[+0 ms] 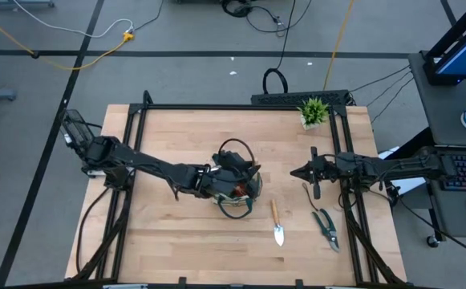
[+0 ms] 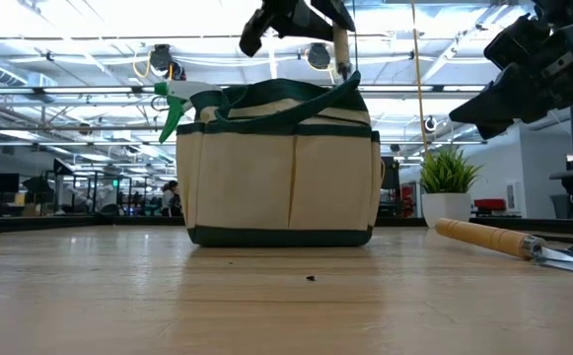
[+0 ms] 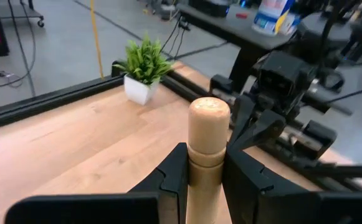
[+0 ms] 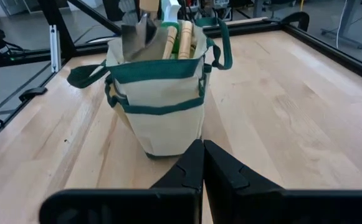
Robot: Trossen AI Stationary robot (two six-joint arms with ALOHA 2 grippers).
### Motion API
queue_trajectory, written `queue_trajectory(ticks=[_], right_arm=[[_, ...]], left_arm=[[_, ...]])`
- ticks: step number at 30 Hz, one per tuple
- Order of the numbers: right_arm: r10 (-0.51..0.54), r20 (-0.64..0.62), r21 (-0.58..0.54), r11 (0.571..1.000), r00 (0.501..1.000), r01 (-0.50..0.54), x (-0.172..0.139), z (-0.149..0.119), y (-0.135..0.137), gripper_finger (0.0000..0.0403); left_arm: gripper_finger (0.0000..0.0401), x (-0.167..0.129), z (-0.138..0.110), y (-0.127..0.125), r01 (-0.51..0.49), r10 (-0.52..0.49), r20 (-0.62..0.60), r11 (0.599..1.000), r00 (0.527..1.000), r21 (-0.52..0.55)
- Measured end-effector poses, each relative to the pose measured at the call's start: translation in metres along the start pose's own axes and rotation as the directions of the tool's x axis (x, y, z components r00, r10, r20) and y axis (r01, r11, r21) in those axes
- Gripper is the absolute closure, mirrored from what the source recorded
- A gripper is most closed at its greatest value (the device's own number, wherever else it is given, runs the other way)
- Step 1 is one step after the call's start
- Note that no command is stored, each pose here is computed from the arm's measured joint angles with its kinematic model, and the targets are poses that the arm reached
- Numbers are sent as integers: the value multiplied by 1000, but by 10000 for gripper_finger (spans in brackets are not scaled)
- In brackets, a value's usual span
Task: Pick & Place Garden tools in Gardening bag
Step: Put the left brown trowel into the gardening bag
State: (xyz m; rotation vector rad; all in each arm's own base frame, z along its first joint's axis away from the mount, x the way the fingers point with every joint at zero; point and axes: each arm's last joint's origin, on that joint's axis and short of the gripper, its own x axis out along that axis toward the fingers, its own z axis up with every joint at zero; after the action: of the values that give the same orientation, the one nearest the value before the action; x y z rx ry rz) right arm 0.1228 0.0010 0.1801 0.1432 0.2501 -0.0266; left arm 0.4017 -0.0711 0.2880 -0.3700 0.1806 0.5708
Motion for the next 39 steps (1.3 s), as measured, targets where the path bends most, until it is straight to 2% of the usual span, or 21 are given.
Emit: queue_trajectory(ticks=[9,16,20,28,33,39], right_arm=[[1,5,0,1000,1000,-1,0,1,0,403],[1,6,1,1000,1000,-1,0,1,0,403],[1,6,1,1000,1000,-1,0,1,0,403],[1,8,1,1000,1000,-1,0,1,0,403],[1,7,1,1000,1000,-1,0,1,0,403],[0,7,3,1000,1000,0,0,1,0,403]], left_arm=[[329,3,-24,12,14,-11,38,997,999,-78],[329,3,-29,15,-4,5,22,998,1000,-67],[329,10,-40,15,-12,12,3,998,1000,-58],[328,20,-53,16,4,-6,-23,996,1000,-85],[275,22,-53,16,31,-35,-49,996,998,-89],[216,20,-53,16,32,-33,-60,999,998,-22]])
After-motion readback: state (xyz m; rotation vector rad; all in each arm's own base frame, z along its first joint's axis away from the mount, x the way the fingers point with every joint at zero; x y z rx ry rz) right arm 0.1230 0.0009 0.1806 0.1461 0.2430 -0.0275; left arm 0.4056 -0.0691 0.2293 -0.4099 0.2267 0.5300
